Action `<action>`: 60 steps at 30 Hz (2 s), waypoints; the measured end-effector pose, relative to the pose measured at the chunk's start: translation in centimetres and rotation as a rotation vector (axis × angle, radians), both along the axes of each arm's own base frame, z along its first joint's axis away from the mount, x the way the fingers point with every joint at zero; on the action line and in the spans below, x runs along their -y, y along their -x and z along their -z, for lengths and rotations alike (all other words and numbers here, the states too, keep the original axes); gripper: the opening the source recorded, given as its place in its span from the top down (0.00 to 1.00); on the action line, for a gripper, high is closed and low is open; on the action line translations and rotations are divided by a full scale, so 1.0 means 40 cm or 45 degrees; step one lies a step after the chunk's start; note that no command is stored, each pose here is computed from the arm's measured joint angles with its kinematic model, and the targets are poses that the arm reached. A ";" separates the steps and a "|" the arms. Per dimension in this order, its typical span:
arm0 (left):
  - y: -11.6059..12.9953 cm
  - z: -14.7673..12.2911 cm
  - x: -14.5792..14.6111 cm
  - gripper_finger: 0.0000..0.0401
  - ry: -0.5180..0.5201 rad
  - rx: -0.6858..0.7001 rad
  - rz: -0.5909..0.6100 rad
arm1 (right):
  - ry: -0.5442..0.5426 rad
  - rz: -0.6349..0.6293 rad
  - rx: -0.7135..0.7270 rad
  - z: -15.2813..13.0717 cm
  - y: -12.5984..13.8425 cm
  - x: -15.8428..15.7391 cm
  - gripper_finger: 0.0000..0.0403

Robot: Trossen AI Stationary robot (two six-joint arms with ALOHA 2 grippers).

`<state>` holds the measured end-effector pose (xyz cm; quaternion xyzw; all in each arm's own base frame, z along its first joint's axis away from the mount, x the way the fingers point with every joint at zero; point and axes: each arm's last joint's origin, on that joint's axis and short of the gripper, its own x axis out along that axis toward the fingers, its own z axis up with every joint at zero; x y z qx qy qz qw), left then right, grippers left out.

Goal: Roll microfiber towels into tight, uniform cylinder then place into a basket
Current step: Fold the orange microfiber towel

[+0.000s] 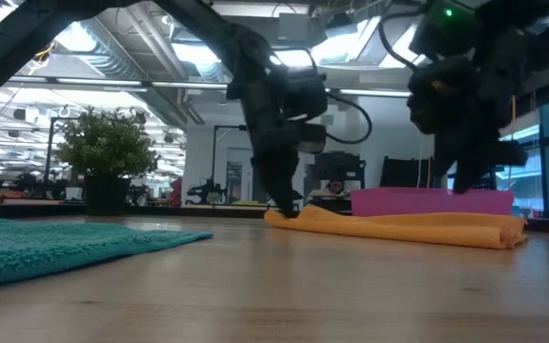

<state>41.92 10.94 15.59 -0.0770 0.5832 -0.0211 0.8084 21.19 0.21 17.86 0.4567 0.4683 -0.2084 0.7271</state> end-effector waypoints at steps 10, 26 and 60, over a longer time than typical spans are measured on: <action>0.040 0.038 0.054 0.88 0.067 -0.204 -0.035 | -0.097 -0.065 -0.118 0.109 0.067 -0.007 0.50; 0.027 0.059 0.263 0.89 0.293 -0.248 0.078 | 0.143 -0.271 -0.096 0.125 0.079 0.001 0.50; 0.151 -0.275 0.192 0.93 -0.218 -0.026 -0.140 | 0.470 -0.975 0.357 0.028 -0.013 -0.150 0.50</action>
